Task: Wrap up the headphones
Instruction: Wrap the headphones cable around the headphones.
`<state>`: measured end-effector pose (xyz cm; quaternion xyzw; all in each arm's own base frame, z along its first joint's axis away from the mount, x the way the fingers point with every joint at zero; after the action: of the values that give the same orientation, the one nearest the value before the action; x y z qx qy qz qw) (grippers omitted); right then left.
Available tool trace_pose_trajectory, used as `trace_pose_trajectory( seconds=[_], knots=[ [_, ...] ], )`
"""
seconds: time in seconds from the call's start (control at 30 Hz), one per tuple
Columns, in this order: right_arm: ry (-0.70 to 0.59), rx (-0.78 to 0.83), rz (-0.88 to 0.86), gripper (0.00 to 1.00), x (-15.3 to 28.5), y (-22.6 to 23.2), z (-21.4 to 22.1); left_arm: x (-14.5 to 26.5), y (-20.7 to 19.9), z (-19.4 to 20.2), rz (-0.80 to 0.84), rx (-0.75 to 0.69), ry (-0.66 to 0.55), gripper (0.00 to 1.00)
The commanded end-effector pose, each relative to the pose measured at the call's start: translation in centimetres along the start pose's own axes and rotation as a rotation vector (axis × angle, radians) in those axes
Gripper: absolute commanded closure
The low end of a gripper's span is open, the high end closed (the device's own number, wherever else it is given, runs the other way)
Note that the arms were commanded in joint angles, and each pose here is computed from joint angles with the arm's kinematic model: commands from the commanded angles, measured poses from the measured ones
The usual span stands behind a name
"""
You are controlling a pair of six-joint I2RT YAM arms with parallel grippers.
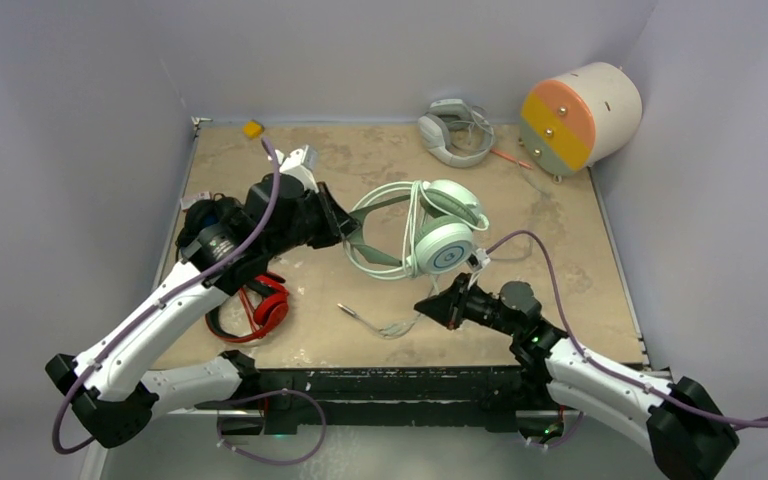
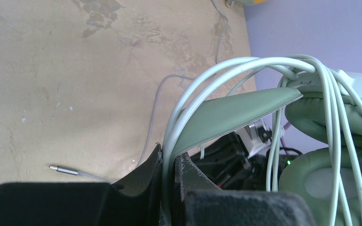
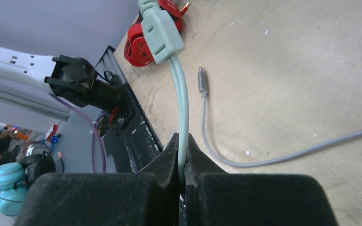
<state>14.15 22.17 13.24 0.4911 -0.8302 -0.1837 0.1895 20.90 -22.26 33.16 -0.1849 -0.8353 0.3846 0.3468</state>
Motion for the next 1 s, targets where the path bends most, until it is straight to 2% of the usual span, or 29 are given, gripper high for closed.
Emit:
trace_pose_trajectory(
  seconds=[0.0,0.2,0.4,0.6,0.77,0.97],
  knots=[
    [0.024,-0.047,0.014,1.00,-0.5,1.3,-0.6,-1.3,-1.9,-3.0,0.078,0.152,-0.170,1.00],
    [0.061,-0.041,-0.040,1.00,-1.4,4.0,-0.4,-3.3,2.3,-5.2,-0.089,0.202,-0.364,1.00],
    [0.069,-0.015,-0.061,1.00,-1.7,5.9,-2.0,-4.7,7.1,-6.4,-0.275,0.121,-0.525,1.00],
    [0.109,-0.025,-0.067,0.99,-3.4,7.0,-4.0,-8.0,10.1,-4.3,-0.322,0.019,-0.471,1.00],
    [0.109,-0.134,0.010,1.00,-5.7,6.1,-4.3,-10.5,13.1,-1.0,-0.350,0.021,-0.386,1.00],
    [0.103,-0.221,-0.002,0.98,-8.4,5.8,-3.8,-12.3,15.9,1.9,-0.392,0.022,-0.321,1.00]
  ],
)
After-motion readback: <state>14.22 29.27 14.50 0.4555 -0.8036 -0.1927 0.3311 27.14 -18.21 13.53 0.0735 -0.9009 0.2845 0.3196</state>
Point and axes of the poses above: each gripper's point midway between its finger pads, its own x axis back along the fingers, its own y axis along the line the jaws close on, z = x × y, the point moved 3 cm from there along x, back along the fingers, and after that the axes turned 13 degrees about x, right-handed, at the moved point
